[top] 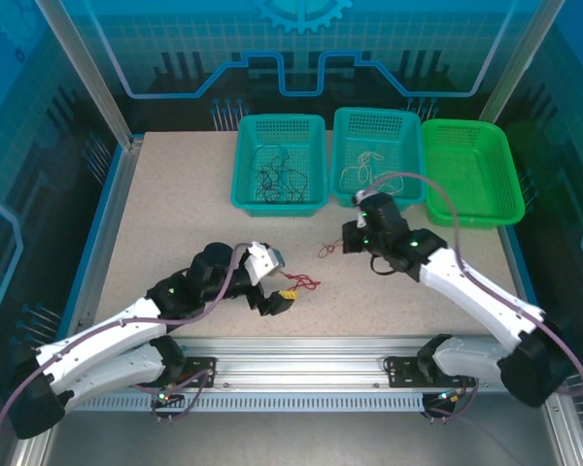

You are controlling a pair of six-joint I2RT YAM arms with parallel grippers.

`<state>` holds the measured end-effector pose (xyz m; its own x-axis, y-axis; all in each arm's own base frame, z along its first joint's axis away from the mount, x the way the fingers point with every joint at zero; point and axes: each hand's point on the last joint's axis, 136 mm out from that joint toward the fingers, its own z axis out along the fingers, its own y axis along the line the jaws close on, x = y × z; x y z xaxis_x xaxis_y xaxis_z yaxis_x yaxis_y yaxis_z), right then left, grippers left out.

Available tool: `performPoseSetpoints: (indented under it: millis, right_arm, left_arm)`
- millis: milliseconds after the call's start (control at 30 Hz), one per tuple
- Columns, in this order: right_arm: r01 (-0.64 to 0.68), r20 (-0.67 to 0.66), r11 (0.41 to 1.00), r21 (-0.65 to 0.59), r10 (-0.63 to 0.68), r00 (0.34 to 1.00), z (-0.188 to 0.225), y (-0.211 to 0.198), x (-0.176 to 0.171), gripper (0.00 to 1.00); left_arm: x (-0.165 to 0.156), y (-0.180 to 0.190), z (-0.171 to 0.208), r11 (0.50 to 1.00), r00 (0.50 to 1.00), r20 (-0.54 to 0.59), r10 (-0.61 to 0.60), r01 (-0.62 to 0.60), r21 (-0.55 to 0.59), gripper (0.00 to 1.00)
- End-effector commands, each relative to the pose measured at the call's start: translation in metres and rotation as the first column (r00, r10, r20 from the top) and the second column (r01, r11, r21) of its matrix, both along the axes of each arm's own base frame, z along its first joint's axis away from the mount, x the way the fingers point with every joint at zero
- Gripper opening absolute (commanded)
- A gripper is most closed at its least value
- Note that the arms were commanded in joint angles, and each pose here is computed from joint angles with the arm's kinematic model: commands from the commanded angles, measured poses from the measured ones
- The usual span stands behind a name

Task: Untangle the cables

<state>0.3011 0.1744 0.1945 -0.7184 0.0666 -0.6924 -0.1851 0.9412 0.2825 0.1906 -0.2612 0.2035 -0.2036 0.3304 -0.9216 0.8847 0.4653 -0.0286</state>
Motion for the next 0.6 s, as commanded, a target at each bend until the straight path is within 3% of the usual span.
performPoseSetpoints:
  millis: [0,267,567]
  right_arm:
    - [0.155,0.083,0.982,0.108,-0.164,0.983,0.024,-0.038,0.021,0.0]
    - [0.377,0.174,0.865,0.332,-0.449,0.877,0.075,-0.143,0.066,0.0]
    - [0.544,0.285,0.738,0.4,-0.664,0.691,0.095,-0.24,0.09,0.0]
  left_arm:
    - [0.006,-0.005,0.031,0.995,0.998,0.056,0.012,-0.006,-0.101,0.98]
    - [0.009,-0.008,0.032,0.994,0.999,0.046,0.016,-0.011,-0.106,0.98]
    - [0.006,-0.004,0.029,0.995,0.999,0.036,0.026,-0.023,-0.101,0.99]
